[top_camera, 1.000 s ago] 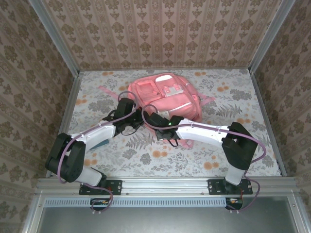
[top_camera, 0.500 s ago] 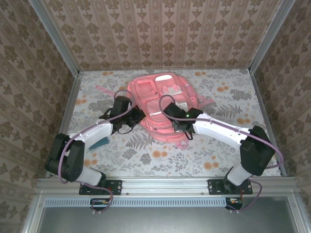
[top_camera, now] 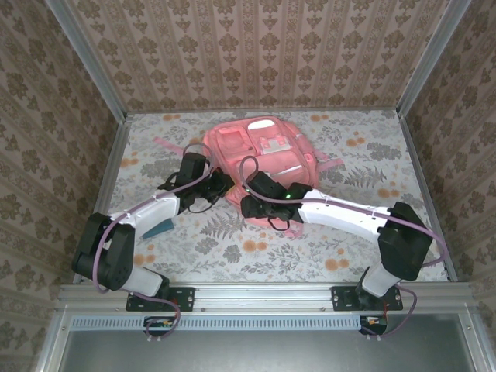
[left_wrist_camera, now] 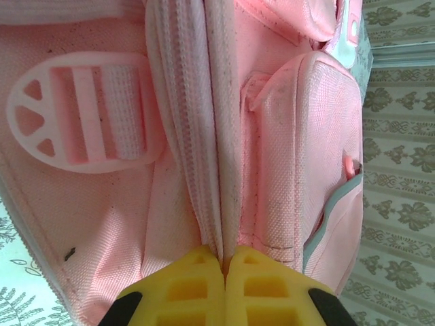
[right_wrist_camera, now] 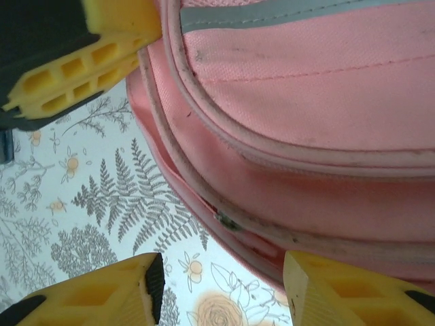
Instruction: Pack the student bag
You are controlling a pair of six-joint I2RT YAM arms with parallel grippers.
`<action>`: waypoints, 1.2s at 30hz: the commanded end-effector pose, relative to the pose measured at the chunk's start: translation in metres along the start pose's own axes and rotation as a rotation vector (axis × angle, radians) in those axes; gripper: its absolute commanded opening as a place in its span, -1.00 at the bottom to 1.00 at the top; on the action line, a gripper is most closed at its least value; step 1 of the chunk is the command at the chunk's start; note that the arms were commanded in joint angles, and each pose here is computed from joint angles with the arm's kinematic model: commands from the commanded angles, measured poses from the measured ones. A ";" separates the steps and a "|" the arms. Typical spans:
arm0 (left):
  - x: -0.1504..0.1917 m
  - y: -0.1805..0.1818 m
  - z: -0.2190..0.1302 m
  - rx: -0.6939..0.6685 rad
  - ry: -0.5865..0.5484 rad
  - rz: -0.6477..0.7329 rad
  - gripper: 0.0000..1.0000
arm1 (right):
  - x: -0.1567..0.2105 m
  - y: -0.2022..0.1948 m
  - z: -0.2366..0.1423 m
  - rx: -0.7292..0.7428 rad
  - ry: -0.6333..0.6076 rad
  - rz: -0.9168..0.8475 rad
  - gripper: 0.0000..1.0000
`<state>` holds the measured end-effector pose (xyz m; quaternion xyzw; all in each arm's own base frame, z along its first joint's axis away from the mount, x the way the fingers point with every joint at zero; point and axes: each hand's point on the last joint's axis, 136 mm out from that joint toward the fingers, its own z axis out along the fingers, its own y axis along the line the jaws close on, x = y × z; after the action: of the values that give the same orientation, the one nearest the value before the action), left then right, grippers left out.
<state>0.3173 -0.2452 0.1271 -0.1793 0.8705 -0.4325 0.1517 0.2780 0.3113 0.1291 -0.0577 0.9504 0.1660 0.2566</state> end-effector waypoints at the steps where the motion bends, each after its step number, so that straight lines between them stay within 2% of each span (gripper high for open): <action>1: -0.004 -0.056 -0.016 0.165 -0.011 0.050 -1.00 | 0.003 -0.013 0.011 0.062 -0.017 0.093 0.03; 7: -0.005 -0.063 -0.017 0.183 -0.014 0.054 -1.00 | 0.012 -0.021 0.008 0.068 -0.011 0.158 0.04; 13: -0.007 -0.070 -0.021 0.185 -0.024 0.079 -1.00 | 0.014 -0.018 0.008 0.055 -0.006 0.143 0.20; 18: -0.005 -0.070 -0.023 0.186 -0.019 0.077 -1.00 | 0.005 -0.012 0.021 0.041 -0.025 0.096 0.19; 23: -0.003 -0.068 -0.022 0.182 -0.015 0.071 -1.00 | -0.011 -0.009 0.022 0.066 -0.082 0.019 0.00; 30: -0.004 -0.065 -0.022 0.171 -0.023 0.074 -1.00 | -0.019 -0.030 0.012 0.184 -0.117 -0.031 -0.48; 36: -0.008 -0.056 -0.020 0.140 -0.034 0.074 -1.00 | -0.018 -0.040 -0.003 0.219 -0.124 -0.060 -0.62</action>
<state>0.3184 -0.2515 0.1416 -0.1786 0.8630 -0.4464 0.1554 0.2877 0.2947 0.1058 -0.0601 0.9525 0.0956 0.2829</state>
